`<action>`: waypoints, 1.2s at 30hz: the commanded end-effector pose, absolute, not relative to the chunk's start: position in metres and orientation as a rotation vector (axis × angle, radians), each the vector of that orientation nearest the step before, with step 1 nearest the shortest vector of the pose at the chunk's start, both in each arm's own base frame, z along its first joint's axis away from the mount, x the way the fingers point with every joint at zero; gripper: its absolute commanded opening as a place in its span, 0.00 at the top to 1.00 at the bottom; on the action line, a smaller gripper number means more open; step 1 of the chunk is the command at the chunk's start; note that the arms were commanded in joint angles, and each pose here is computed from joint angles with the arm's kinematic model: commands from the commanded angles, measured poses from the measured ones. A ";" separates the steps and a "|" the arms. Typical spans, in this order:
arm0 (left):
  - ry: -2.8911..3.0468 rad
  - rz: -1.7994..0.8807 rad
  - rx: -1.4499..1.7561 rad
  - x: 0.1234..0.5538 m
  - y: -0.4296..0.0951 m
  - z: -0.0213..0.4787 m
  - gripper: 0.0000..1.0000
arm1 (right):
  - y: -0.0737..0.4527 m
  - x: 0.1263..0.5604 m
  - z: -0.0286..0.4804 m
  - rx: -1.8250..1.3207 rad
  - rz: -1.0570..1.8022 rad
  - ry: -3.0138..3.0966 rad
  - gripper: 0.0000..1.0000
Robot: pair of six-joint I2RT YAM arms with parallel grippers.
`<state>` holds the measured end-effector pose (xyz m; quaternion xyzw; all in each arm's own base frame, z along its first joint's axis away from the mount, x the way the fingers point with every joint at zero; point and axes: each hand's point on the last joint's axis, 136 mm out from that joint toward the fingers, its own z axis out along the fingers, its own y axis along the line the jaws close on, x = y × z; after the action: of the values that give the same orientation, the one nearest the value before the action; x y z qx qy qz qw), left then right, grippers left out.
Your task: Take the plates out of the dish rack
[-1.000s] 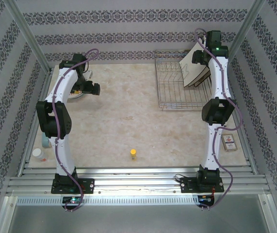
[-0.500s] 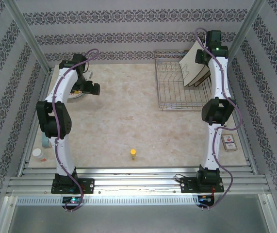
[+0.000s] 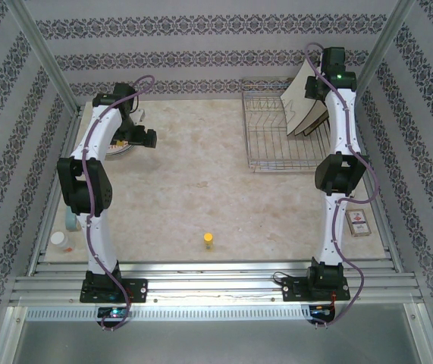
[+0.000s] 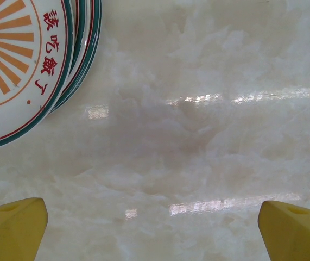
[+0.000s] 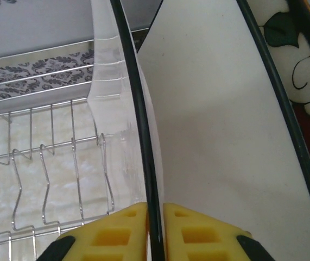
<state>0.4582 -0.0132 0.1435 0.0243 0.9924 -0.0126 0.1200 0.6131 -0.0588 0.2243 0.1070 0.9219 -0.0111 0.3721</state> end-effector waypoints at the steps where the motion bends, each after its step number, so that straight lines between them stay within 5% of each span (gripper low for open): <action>1: 2.934 -0.025 0.103 0.454 -0.016 0.140 0.00 | -0.041 0.616 0.232 0.241 0.006 2.346 0.90; 6: 2.932 -0.026 0.101 0.453 -0.016 0.143 0.00 | -0.036 0.615 0.238 0.233 0.008 2.337 1.00; 36: 2.978 -0.094 0.078 0.450 -0.024 0.123 0.00 | -0.040 0.567 0.397 0.250 -0.056 2.030 1.00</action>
<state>0.4593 -0.0175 0.1243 0.0247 0.9947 -0.0253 0.0967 0.5816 -0.0486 0.2646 0.1062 0.9226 -0.0313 0.3696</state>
